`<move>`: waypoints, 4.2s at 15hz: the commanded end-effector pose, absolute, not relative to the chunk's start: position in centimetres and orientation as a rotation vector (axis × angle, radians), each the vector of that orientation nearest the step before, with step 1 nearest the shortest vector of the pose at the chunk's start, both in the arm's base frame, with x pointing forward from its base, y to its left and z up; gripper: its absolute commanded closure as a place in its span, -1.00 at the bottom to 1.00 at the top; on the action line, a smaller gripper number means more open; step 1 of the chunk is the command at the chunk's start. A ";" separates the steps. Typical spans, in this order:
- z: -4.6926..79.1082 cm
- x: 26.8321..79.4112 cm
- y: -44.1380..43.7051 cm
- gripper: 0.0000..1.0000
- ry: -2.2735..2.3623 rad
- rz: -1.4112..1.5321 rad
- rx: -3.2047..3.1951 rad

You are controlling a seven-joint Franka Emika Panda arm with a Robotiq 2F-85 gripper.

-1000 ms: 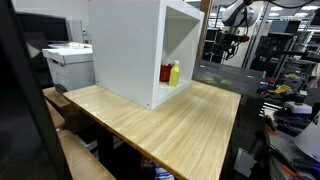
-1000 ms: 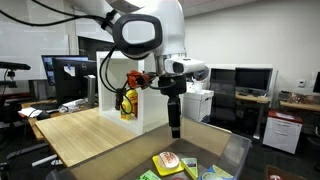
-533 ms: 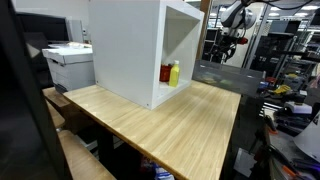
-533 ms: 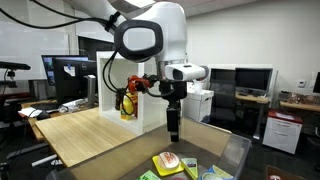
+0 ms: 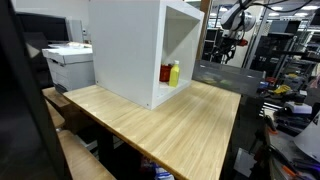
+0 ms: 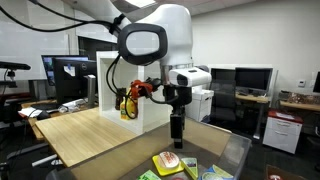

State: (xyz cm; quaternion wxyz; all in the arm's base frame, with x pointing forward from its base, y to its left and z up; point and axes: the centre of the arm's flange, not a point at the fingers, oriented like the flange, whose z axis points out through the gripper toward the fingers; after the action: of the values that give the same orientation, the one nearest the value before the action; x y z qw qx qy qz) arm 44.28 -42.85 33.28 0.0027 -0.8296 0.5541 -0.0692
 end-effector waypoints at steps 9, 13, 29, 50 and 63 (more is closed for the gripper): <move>30.3 45.6 -44.3 -1.00 1.633 -0.255 -2.673; 28.8 46.3 -43.9 -1.00 1.550 -0.246 -2.704; 28.1 48.1 -42.8 -1.00 1.336 -0.206 -2.845; 27.4 48.1 -43.5 -1.00 1.242 -0.206 -2.909; 27.3 48.3 -43.8 -1.00 1.024 -0.198 -2.980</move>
State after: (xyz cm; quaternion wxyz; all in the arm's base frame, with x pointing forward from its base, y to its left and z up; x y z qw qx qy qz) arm 48.19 -42.95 27.43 -0.0091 -0.9338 0.3526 -0.0603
